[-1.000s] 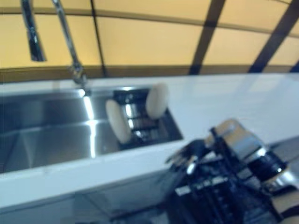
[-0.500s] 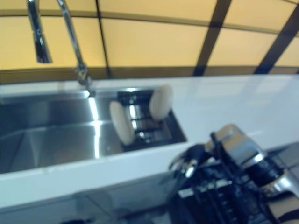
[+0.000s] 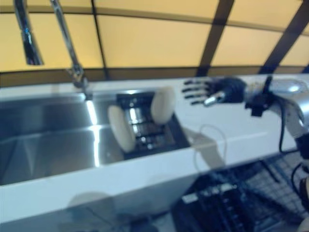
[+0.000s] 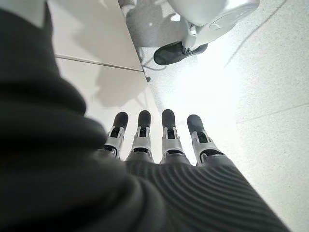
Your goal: Take plates into dishwasher
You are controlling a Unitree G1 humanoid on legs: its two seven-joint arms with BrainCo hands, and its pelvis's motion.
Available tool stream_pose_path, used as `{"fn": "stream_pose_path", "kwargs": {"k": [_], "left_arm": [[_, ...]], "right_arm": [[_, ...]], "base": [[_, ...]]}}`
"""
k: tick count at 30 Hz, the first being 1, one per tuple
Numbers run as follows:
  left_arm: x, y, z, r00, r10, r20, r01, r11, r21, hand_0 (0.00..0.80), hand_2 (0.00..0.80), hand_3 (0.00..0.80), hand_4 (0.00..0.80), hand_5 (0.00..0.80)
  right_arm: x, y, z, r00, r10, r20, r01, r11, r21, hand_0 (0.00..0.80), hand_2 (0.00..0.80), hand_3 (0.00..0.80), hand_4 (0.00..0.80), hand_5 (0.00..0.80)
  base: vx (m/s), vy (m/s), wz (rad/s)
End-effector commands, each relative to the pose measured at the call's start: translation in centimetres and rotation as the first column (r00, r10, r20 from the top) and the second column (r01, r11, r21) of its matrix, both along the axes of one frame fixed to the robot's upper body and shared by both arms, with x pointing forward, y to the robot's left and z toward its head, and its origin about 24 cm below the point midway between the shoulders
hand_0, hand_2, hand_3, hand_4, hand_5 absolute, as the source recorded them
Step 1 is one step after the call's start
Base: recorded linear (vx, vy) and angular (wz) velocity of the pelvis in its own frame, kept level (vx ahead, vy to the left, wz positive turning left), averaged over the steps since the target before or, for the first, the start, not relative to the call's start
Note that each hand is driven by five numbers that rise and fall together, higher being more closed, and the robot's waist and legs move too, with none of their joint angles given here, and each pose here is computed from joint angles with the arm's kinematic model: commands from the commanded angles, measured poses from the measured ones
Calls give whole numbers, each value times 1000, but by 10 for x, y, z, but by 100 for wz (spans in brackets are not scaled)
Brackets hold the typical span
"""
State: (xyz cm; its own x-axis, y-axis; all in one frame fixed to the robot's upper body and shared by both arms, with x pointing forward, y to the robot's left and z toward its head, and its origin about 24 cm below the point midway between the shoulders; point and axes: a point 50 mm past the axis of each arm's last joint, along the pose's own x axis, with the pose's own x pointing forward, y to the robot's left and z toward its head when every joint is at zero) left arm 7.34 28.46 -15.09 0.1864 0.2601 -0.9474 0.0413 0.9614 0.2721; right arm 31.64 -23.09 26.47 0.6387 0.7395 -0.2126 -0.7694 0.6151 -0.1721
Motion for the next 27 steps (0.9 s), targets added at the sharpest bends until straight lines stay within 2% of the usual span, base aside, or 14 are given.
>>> {"fn": "stream_pose_path", "kwargs": {"k": [1, 4, 6, 13, 19, 27], "left_arm": [[-1, 8, 2, 999, -17, -28, 18, 999, 32, 0, 0, 0, 0, 0], [4, 5, 2, 999, -23, -26, 24, 999, 33, 0, 0, 0, 0, 0], [6, 5, 2, 999, -30, -24, 31, 999, 34, 0, 0, 0, 0, 0], [18, 0, 3, 998, -62, -5, 63, 998, 31, 0, 0, 0, 0, 0], [20, -1, 3, 997, -74, -8, 74, 997, 32, 0, 0, 0, 0, 0], [7, 8, 4, 998, -53, -36, 55, 996, 64, 0, 0, 0, 0, 0]], "right_arm": [[11, -11, 47, 967, -185, 178, 151, 971, 186, 0, 0, 0, 0, 0], [20, -27, 49, 911, -379, 164, 335, 910, 244, 0, 0, 0, 0, 0], [25, -44, 49, 845, -514, 144, 465, 841, 277, 0, 0, 0, 0, 0], [34, -63, 65, 667, -727, 162, 668, 680, 302, 0, 0, 0, 0, 0], [42, -70, 68, 591, -798, 119, 755, 600, 265, 0, 0, 0, 0, 0], [48, -71, 77, 538, -831, 141, 797, 556, 236, 0, 0, 0, 0, 0]], "base": [[0, 0, 0], [0, 0, 0], [0, 0, 0], [32, 1, 0], [60, -22, 6], [72, -81, 8]]}}
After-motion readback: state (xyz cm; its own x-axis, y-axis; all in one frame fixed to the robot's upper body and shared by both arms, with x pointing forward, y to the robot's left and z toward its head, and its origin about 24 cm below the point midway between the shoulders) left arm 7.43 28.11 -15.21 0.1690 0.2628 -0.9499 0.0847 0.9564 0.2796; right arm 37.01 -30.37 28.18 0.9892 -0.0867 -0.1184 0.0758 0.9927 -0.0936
